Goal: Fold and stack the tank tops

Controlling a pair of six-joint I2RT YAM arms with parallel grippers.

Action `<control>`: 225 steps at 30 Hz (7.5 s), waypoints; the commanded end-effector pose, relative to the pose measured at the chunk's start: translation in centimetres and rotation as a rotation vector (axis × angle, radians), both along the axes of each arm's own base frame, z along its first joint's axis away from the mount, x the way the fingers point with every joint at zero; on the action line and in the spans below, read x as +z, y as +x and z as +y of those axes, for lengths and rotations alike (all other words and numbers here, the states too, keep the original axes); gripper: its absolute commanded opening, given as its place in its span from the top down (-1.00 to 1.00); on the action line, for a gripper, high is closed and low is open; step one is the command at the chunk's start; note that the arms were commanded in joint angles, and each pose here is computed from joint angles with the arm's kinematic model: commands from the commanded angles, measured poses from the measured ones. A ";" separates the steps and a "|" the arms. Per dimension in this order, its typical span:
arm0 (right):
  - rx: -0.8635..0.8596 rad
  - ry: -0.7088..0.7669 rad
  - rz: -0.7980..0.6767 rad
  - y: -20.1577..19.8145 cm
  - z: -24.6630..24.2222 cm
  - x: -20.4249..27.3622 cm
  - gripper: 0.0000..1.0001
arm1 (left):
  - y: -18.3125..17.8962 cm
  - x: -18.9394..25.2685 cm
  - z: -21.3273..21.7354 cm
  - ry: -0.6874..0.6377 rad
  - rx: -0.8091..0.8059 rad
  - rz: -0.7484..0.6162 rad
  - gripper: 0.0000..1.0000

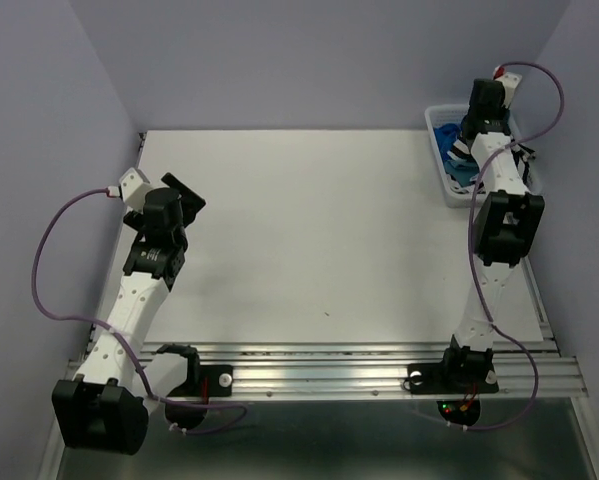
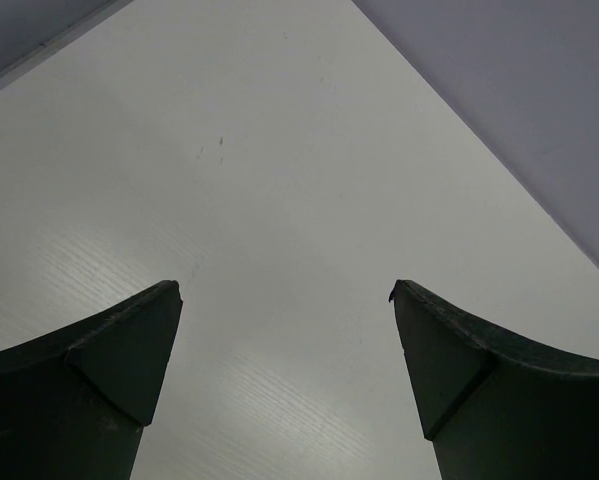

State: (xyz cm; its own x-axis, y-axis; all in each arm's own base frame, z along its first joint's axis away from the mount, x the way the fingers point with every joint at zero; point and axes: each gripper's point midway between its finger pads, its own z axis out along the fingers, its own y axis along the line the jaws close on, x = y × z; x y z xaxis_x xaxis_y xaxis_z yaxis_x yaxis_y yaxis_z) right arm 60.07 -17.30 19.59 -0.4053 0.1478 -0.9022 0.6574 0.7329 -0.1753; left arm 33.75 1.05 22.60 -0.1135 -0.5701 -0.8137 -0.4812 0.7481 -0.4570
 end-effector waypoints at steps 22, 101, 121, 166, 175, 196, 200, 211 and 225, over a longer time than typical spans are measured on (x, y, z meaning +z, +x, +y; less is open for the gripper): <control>0.337 -0.008 -0.813 -3.0 6.8 33.2 0.99 | 0.7 3.3 0.0 -0.003 -0.004 -0.104 -0.97; 0.510 0.340 0.210 -20.9 28.6 -9.0 -1.00 | -1.5 -17.3 -12.5 -0.183 -0.433 0.512 -0.27; 0.501 0.333 0.248 -21.1 28.2 -10.4 -1.00 | -0.3 -16.4 -12.8 -0.186 -0.429 0.502 1.00; 0.929 0.020 -0.079 -15.8 26.4 8.3 0.99 | 2.7 9.8 -7.5 -0.095 -0.253 -0.102 1.00; 0.909 -0.191 -0.437 -24.8 23.0 25.2 0.99 | -6.4 25.7 -2.7 -0.107 -0.137 -0.524 1.00; 1.033 -0.090 -0.592 -33.8 23.8 31.0 0.85 | -10.9 28.9 -1.5 -0.129 -0.131 -0.669 1.00; 0.926 -0.015 -0.336 -26.2 23.9 22.1 0.84 | -2.8 20.6 -2.0 -0.064 -0.046 -0.410 1.00; 0.835 0.123 0.225 -11.0 25.9 1.2 -0.96 | 14.5 -1.7 -1.7 0.027 -0.031 0.247 -0.97; 1.091 0.391 0.129 -17.2 31.3 -0.1 -1.00 | 9.9 -4.4 -8.4 -0.092 -0.310 0.204 -0.97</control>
